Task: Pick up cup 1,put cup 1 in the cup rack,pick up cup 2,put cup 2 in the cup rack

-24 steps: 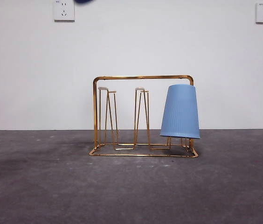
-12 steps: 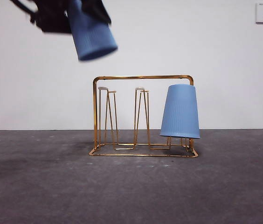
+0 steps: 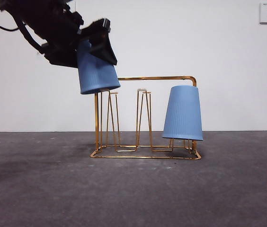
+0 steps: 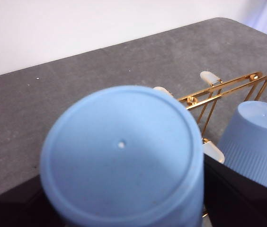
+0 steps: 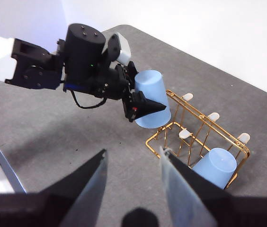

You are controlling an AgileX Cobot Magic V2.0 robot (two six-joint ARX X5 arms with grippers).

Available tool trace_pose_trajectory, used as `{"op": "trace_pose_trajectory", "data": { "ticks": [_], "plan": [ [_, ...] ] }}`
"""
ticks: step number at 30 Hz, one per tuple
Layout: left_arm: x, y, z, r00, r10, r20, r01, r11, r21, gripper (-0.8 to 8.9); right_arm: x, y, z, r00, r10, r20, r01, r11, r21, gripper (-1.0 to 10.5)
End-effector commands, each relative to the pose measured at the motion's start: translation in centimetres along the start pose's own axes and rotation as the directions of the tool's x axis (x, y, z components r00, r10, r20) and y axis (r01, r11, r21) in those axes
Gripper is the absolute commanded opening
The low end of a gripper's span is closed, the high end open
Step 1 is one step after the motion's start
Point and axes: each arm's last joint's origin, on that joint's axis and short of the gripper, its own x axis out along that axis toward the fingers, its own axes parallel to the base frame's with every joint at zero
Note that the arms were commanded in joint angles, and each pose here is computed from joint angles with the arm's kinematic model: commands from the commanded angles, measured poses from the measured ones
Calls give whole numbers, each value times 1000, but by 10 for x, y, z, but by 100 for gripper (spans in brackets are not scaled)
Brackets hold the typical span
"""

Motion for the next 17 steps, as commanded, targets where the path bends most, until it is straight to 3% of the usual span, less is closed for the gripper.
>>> {"op": "trace_pose_trajectory", "data": {
  "ticks": [1,17],
  "plan": [
    [8,-2,-4,1000,-9,0,9,1000,22,-8,0,0,-1,1000,-1,-1,1,1000,-5,190],
    [46,-5,-45,991,15,-136,-11,999,30,-8,0,0,-3,1000,-5,-23,5,1000,-5,189]
  ]
}}
